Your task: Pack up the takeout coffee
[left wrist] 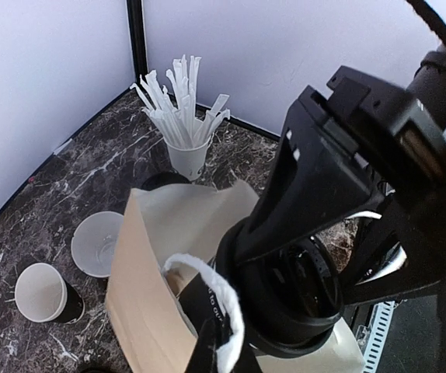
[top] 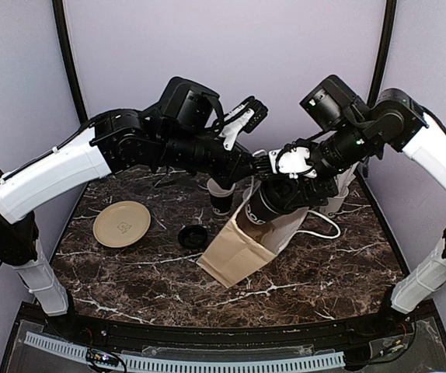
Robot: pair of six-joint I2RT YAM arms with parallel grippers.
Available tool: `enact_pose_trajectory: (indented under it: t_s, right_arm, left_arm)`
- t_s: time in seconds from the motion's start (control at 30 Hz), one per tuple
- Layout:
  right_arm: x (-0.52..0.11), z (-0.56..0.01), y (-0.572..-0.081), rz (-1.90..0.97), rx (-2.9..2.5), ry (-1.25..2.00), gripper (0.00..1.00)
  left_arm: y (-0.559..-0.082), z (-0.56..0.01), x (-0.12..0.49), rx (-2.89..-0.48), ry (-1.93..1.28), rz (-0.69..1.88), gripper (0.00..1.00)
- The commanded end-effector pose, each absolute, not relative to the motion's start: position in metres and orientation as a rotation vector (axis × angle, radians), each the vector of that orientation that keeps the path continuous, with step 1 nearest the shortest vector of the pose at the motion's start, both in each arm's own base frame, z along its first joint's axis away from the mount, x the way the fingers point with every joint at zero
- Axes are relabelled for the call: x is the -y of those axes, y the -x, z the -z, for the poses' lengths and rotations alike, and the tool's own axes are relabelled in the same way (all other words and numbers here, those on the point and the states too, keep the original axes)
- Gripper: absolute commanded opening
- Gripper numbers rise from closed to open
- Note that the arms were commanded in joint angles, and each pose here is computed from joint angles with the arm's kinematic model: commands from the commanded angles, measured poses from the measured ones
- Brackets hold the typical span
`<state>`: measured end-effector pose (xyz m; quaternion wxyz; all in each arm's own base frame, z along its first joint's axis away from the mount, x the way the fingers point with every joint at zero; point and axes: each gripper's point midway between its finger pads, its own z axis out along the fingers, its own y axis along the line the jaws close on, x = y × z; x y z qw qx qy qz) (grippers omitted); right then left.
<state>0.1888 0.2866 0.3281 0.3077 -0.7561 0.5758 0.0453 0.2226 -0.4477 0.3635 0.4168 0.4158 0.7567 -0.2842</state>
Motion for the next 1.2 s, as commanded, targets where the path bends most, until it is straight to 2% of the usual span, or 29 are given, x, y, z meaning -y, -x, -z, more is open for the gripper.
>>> enact_pose_trajectory:
  t_s: [0.0,0.37,0.57,0.77,0.97,1.17]
  right_arm:
    - [-0.279,-0.322,-0.191,0.083,-1.535,2.042,0.56]
    - [-0.278,-0.312,-0.168,0.178,-1.540,2.100,0.55]
    - [-0.292,-0.314,-0.144,0.067,-1.470,2.151,0.56]
    - [-0.312,-0.321,-0.116,-0.046,-1.374,2.205,0.58]
    - [-0.331,-0.322,-0.104,-0.150,-1.345,2.235,0.57]
    - [-0.328,-0.301,-0.107,-0.101,-1.374,2.286,0.56]
  left_arm:
    - [-0.215,-0.375,0.446,-1.879,-1.041,0.773,0.00]
    - [-0.220,-0.388,0.438,-1.765,-1.054,0.703,0.00]
    - [-0.224,-0.381,0.454,-1.746,-1.120,0.681,0.00]
    - [-0.220,-0.399,0.460,-1.690,-1.134,0.719,0.00]
    - [-0.219,-0.393,0.462,-1.688,-1.161,0.716,0.00]
    - [-0.217,-0.381,0.469,-1.701,-1.205,0.726,0.01]
